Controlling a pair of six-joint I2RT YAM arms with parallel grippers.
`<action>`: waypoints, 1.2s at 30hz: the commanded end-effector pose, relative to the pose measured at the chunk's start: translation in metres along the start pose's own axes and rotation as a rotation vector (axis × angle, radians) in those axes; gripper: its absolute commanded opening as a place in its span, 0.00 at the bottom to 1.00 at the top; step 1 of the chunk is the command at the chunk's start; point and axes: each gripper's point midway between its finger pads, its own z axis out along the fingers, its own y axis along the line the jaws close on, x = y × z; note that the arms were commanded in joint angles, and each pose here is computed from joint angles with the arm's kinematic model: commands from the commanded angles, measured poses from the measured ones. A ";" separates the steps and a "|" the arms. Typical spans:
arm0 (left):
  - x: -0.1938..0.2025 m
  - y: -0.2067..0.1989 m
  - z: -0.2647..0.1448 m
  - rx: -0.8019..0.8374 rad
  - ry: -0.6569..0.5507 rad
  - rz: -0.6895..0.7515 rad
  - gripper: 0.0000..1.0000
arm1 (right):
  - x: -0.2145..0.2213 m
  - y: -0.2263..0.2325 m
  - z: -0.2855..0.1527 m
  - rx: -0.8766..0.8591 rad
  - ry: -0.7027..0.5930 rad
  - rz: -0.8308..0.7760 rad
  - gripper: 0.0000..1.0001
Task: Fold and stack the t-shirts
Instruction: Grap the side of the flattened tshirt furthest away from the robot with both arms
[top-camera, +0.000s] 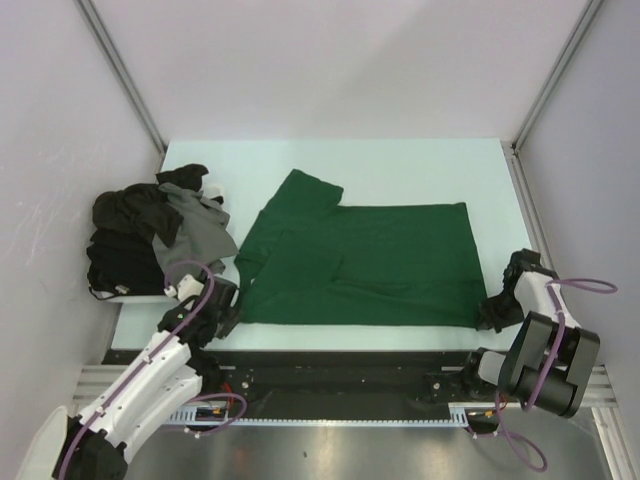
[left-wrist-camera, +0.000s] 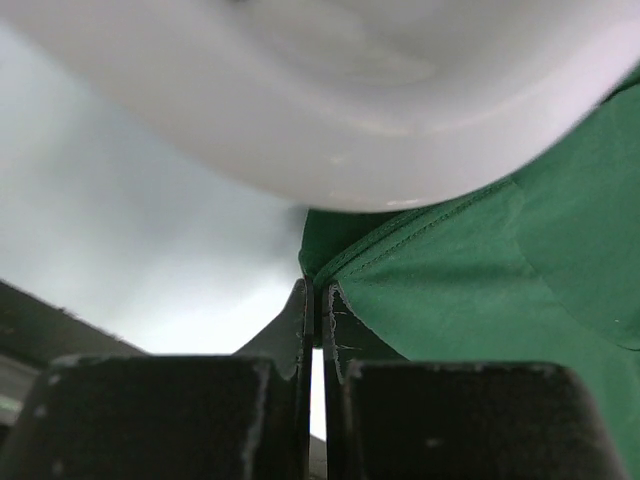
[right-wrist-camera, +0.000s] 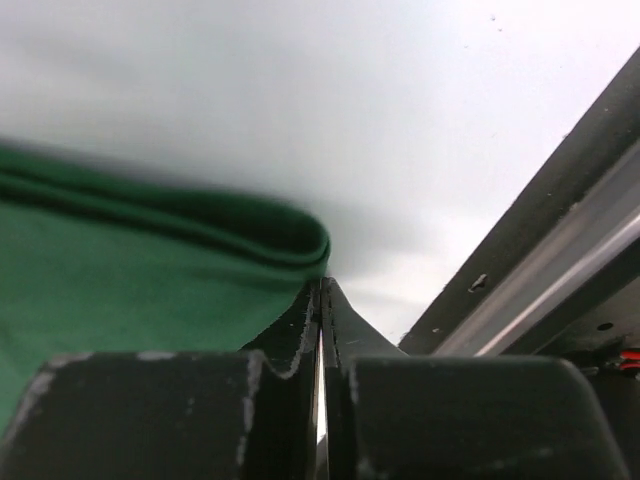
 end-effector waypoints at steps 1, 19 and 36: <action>0.003 0.023 -0.001 -0.082 -0.001 0.015 0.00 | -0.010 -0.007 0.001 0.075 -0.032 0.028 0.00; 0.029 0.043 -0.020 -0.189 0.063 0.049 0.00 | -0.016 -0.014 -0.042 0.020 -0.119 0.095 0.00; -0.003 0.007 -0.068 -0.130 0.023 0.123 0.81 | -0.010 0.130 -0.104 -0.387 -0.101 -0.290 0.79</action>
